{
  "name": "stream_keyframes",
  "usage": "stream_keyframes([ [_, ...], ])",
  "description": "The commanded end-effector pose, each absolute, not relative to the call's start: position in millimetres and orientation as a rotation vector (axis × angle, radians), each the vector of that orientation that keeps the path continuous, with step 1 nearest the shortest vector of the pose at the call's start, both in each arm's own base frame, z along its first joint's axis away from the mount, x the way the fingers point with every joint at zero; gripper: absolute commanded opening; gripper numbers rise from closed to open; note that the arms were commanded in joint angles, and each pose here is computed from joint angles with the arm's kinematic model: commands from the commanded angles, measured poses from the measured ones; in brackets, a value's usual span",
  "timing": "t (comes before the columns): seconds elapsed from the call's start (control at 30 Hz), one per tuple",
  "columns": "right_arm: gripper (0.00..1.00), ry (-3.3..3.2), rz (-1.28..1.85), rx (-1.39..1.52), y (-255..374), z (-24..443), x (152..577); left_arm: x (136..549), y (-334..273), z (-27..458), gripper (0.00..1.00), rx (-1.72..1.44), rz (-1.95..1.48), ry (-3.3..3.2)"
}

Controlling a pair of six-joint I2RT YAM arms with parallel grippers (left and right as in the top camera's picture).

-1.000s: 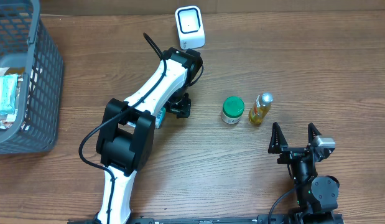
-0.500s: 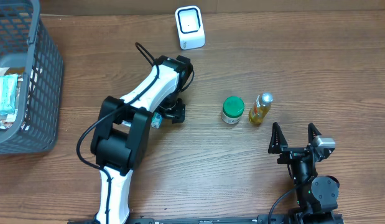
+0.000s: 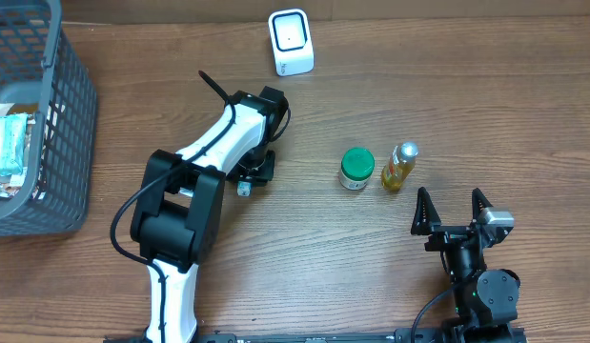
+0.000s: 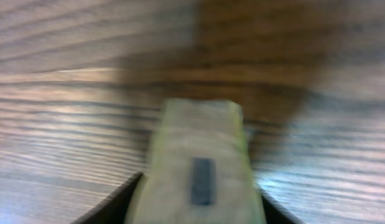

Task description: Scan the item barcode

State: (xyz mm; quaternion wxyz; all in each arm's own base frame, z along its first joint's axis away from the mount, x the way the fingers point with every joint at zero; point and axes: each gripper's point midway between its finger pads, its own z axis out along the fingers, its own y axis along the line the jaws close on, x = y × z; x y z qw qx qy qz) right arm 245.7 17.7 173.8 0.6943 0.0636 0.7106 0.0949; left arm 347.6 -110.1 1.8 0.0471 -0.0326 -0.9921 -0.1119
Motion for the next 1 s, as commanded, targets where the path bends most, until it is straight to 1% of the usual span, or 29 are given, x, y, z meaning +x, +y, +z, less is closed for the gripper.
stream_keyframes([
  [0.0, 1.00, 1.582, 0.208, 0.138, 17.5, 172.1, 245.8, 341.6, -113.3, -22.8, 0.42, -0.084, -0.287, -2.996],
  [0.03, 1.00, 1.582, 0.208, 0.138, 17.5, 172.2, 245.8, 343.4, -115.6, -23.4, 0.31, -0.082, -0.271, -3.004],
  [0.07, 1.00, 1.582, 0.208, 0.138, 17.5, 172.1, 245.8, 344.4, -117.7, -23.9, 0.26, -0.080, -0.254, -3.009],
  [0.1, 1.00, 1.582, 0.208, 0.138, 17.5, 172.1, 245.8, 345.3, -119.5, -24.4, 0.24, -0.078, -0.240, -3.014],
  [0.2, 1.00, 1.582, 0.208, 0.138, 17.5, 172.1, 245.8, 346.9, -124.9, -25.3, 0.24, -0.074, -0.196, -3.022],
  [0.23, 1.00, 1.582, 0.208, 0.138, 17.5, 172.2, 245.8, 346.1, -128.4, -25.7, 0.25, -0.072, -0.166, -3.018],
  [0.43, 1.00, 1.582, 0.208, 0.138, 17.5, 172.2, 245.8, 345.1, -158.2, -26.5, 0.25, -0.062, 0.072, -3.007],
  [0.57, 1.00, 1.582, 0.208, 0.138, 17.6, 172.1, 245.8, 349.4, -174.0, -26.0, 0.25, 0.037, 0.178, -3.014],
  [0.8, 1.00, 1.582, 0.208, 0.138, 17.5, 172.2, 245.8, 348.6, -196.4, -26.2, 0.30, 0.174, 0.201, -3.028],
  [0.97, 1.00, 1.582, 0.208, 0.138, 17.5, 172.2, 245.8, 346.2, -211.9, -27.0, 0.31, 0.228, 0.153, -3.063],
])
